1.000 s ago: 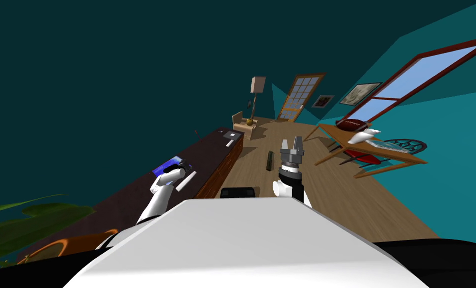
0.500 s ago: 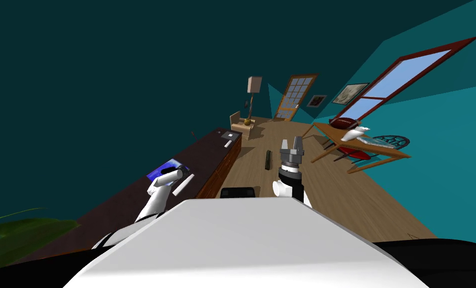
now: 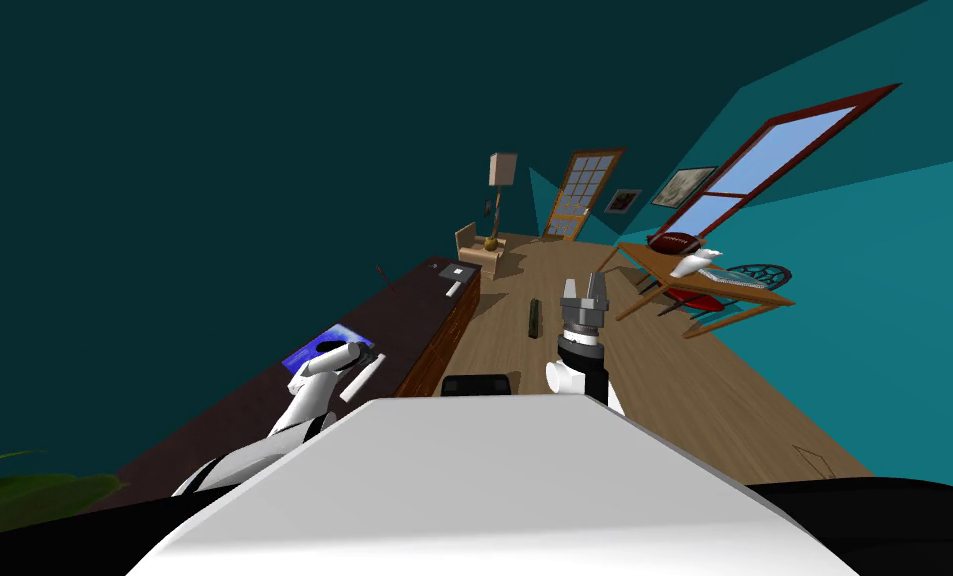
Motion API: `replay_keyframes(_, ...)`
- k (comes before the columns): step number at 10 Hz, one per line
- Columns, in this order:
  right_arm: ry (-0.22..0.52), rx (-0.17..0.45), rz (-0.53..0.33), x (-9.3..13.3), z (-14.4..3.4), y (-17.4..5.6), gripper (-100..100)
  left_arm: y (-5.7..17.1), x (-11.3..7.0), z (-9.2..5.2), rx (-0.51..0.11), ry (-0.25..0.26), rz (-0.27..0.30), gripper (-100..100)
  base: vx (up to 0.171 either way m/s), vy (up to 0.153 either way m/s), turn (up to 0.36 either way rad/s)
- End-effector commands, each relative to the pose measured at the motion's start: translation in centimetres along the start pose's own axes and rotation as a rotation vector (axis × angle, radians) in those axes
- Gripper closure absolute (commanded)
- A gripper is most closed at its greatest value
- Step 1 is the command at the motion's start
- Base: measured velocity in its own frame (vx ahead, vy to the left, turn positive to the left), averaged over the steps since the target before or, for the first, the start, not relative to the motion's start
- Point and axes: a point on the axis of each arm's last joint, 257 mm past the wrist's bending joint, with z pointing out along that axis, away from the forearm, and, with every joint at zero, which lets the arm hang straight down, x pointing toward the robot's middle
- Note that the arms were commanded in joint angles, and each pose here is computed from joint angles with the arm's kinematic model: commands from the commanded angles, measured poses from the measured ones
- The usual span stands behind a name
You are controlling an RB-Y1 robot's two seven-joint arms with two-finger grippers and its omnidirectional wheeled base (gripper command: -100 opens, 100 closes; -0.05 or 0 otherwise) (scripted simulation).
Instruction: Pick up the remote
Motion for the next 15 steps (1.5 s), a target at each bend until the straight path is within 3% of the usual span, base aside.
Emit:
replay_keyframes(1, 0.0, 0.0, 0.0, 0.0, 0.0, 0.0, 0, 2.5, -2.2, 0.3, -0.077, -0.038, -0.056, -100, 0.017, 0.034, -0.111)
replay_keyframes(2, 0.0, 0.0, 0.0, 0.0, 0.0, 0.0, 0, 2.7, -2.3, 0.3, -0.085, -0.04, -0.056, -100, 0.013, 0.028, -0.065)
replay_keyframes(3, 0.0, 0.0, 0.0, 0.0, 0.0, 0.0, 0, 4.0, -3.6, 0.4, -0.139, -0.064, -0.101, -100, 0.011, 0.024, -0.087)
replay_keyframes(6, 0.0, 0.0, 0.0, 0.0, 0.0, 0.0, 0, 5.9, -5.3, 0.4, -0.204, -0.095, -0.15, -100, 0.011, 0.022, -0.07)
replay_keyframes(8, 0.0, 0.0, 0.0, 0.0, 0.0, 0.0, 0, 8.0, -7.6, 0.0, -0.29, -0.135, -0.231, -100, 0.011, 0.031, -0.09)
replay_keyframes(9, 0.0, 0.0, 0.0, 0.0, 0.0, 0.0, 0, 8.6, -7.9, -0.1, -0.305, -0.142, -0.235, -100, 0.008, 0.035, -0.057)
replay_keyframes(11, 0.0, 0.0, 0.0, 0.0, 0.0, 0.0, 0, 10.7, -9.9, -0.8, -0.383, -0.18, -0.307, -100, 0.009, 0.041, -0.099)
replay_keyframes(15, 0.0, 0.0, 0.0, 0.0, 0.0, 0.0, 0, 12.2, -11.3, -1.5, -0.439, -0.206, -0.361, -100, 0.003, 0.038, -0.038)
